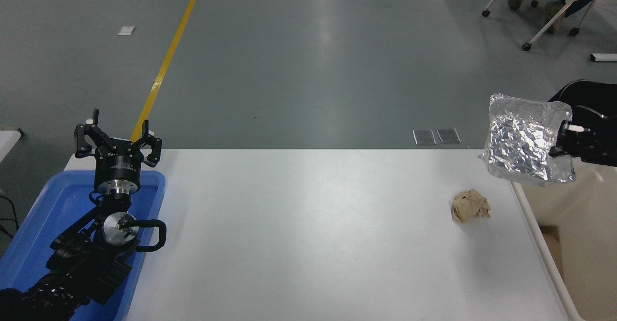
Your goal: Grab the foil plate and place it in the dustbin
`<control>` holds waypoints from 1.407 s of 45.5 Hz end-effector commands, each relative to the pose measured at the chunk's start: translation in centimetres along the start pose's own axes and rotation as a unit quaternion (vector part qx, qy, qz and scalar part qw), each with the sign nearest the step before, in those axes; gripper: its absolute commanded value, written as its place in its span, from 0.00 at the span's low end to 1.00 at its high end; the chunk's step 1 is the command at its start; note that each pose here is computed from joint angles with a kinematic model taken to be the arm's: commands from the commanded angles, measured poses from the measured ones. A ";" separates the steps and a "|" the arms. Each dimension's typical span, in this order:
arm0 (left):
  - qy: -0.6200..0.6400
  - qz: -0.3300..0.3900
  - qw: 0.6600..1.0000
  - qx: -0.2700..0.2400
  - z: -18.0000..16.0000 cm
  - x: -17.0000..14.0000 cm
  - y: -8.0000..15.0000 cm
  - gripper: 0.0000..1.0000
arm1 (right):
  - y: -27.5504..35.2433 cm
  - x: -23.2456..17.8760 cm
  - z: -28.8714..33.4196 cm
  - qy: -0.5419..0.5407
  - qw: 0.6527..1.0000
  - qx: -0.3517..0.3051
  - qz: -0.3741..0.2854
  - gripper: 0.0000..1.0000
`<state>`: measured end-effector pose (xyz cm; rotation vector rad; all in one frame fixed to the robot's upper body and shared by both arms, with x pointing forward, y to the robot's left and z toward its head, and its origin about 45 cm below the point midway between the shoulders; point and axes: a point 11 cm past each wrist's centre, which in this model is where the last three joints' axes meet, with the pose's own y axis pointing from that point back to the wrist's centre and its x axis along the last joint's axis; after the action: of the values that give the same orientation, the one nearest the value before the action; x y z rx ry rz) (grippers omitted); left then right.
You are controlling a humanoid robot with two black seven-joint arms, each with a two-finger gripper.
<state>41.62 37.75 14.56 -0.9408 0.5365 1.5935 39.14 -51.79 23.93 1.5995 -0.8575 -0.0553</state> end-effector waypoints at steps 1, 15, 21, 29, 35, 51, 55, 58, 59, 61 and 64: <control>0.000 0.000 1.000 0.000 0.0 0.0 0.0 0.99 | -4.0 -1.8 5.8 -0.060 0.995 -0.046 0.060 0.00; 0.001 0.001 1.000 -0.002 0.0 0.0 0.0 0.99 | -7.8 -6.0 9.2 -0.118 0.981 -0.071 0.138 0.00; 0.001 0.000 1.000 -0.001 0.0 0.0 0.0 0.99 | -8.3 -8.2 12.2 -0.154 0.971 -0.089 0.161 0.00; 0.001 0.002 1.000 -0.002 0.1 0.0 0.0 0.99 | -9.0 -11.4 15.3 -0.222 0.948 -0.132 0.185 0.00; 0.001 0.002 1.000 -0.002 0.1 0.0 0.0 0.99 | -9.5 -12.4 15.5 -0.233 0.943 -0.140 0.192 0.00; 0.001 0.002 1.000 -0.003 0.1 0.0 0.0 0.99 | -9.4 -12.4 15.8 -0.234 0.939 -0.154 0.202 0.30; 0.001 0.002 1.000 -0.003 0.1 0.0 0.0 0.99 | -9.1 -12.5 16.4 -0.232 0.934 -0.162 0.217 0.92; 0.001 0.002 1.000 -0.003 0.1 0.0 0.0 0.99 | -9.2 -12.5 16.3 -0.234 0.934 -0.160 0.217 1.00; 0.001 0.002 1.000 -0.003 0.1 0.0 0.0 0.99 | -9.3 -12.5 16.2 -0.234 0.935 -0.158 0.216 1.00; 0.001 0.002 1.000 -0.003 0.1 0.0 0.0 0.99 | -9.2 -12.3 16.1 -0.234 0.935 -0.156 0.216 1.00; 0.001 0.002 1.000 -0.003 0.1 0.0 0.0 0.99 | -9.2 -12.3 16.0 -0.230 0.937 -0.154 0.215 1.00</control>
<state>41.60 37.84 14.57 -0.9457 0.5356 1.5991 26.97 -58.74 6.82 1.0957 -1.4655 -0.2585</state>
